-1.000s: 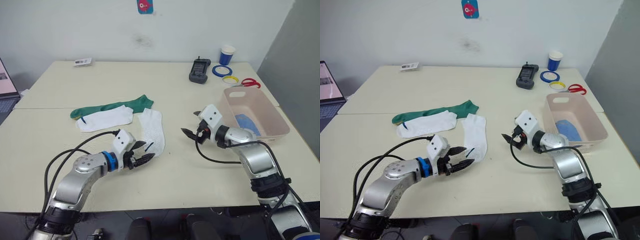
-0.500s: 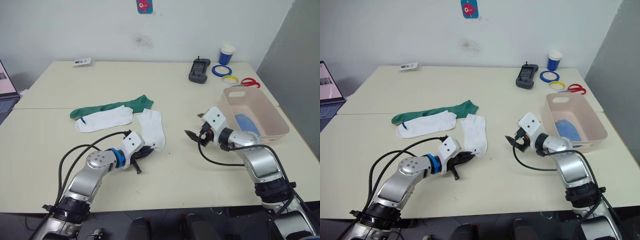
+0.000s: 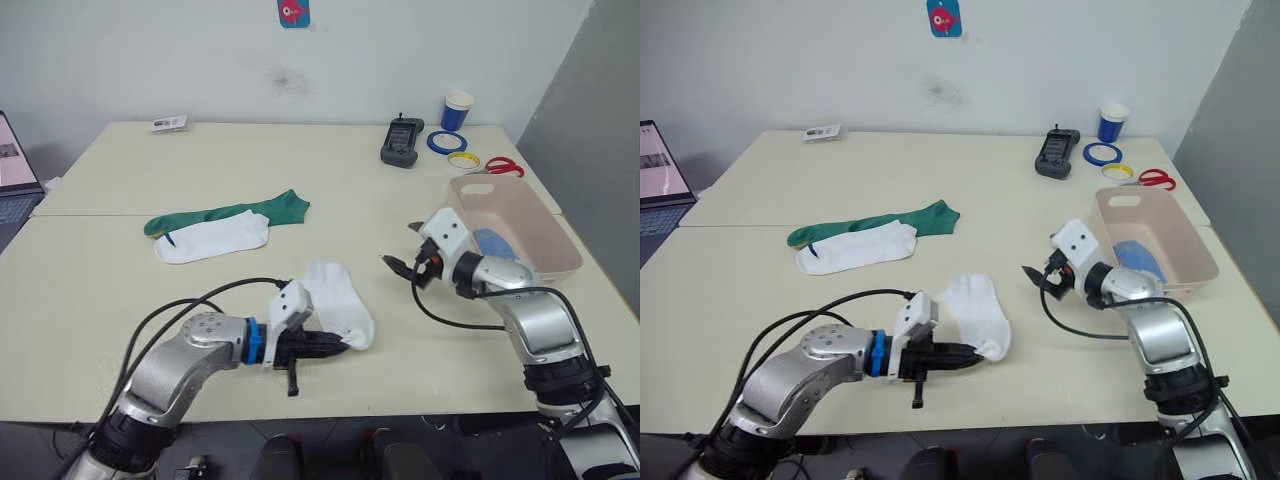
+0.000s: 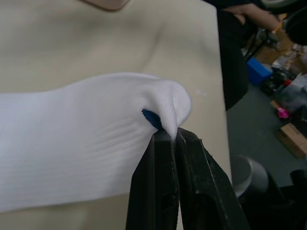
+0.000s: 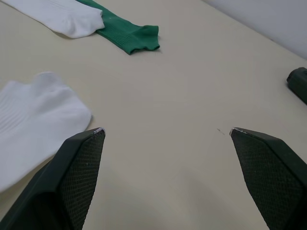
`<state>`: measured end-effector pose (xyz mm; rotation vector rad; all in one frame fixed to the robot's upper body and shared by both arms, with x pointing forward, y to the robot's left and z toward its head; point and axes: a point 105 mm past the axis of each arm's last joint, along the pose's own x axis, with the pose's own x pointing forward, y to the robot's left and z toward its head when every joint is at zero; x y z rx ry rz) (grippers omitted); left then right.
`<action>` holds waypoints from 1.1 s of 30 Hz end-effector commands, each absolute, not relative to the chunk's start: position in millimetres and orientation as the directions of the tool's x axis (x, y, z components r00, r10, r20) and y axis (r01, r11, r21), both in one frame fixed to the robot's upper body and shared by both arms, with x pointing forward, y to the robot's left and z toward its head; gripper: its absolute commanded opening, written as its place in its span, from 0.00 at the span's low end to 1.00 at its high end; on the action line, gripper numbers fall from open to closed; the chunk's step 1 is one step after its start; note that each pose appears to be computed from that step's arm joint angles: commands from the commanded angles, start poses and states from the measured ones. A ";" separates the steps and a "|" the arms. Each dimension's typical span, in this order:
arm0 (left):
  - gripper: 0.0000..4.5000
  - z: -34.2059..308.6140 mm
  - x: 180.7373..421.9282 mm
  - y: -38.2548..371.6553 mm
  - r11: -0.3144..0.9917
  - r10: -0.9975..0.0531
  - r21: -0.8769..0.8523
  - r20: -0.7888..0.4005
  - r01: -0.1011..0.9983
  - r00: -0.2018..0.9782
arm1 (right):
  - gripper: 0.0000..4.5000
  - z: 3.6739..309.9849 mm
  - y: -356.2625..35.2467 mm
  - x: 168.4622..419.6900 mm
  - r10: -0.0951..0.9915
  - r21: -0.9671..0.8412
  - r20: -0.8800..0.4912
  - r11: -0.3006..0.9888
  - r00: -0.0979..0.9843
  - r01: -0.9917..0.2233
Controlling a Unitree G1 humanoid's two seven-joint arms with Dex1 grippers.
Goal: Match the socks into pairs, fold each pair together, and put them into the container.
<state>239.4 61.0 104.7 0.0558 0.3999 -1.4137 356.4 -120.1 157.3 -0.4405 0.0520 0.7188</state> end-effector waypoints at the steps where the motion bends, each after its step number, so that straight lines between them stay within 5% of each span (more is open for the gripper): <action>1: 0.11 100.8 236.1 55.9 0.119 -0.943 -0.202 -0.328 0.972 0.047 | 1.00 168.1 -131.0 357.3 0.607 -0.396 -0.163 0.682 0.778 -0.615; 8: 0.60 119.0 239.8 83.1 0.070 -0.944 -0.241 -0.330 0.968 -0.014 | 1.00 158.5 -138.2 343.5 0.625 -0.353 -0.204 0.671 0.754 -0.652; 14: 0.99 131.5 323.0 128.3 0.364 -0.874 -0.026 -0.355 0.931 0.332 | 1.00 137.7 -137.1 291.8 0.743 -0.040 -0.322 0.608 0.587 -0.793; 18: 0.99 123.0 362.7 134.8 0.485 -0.816 0.040 -0.336 0.873 0.469 | 1.00 119.1 -118.8 241.0 0.835 0.157 -0.387 0.477 0.391 -0.865; 26: 0.99 99.2 378.2 114.4 0.499 -0.813 0.034 -0.328 0.866 0.482 | 1.00 83.4 -92.7 216.9 0.806 0.176 -0.499 0.454 0.318 -0.873; 28: 0.90 96.5 377.6 112.5 0.491 -0.816 0.034 -0.332 0.871 0.473 | 1.00 77.4 -89.4 215.9 0.797 0.153 -0.519 0.442 0.309 -0.884; 33: 0.59 98.5 370.7 111.5 0.452 -0.837 0.032 -0.332 0.892 0.436 | 0.71 74.1 -89.6 217.7 0.791 0.136 -0.519 0.450 0.324 -0.883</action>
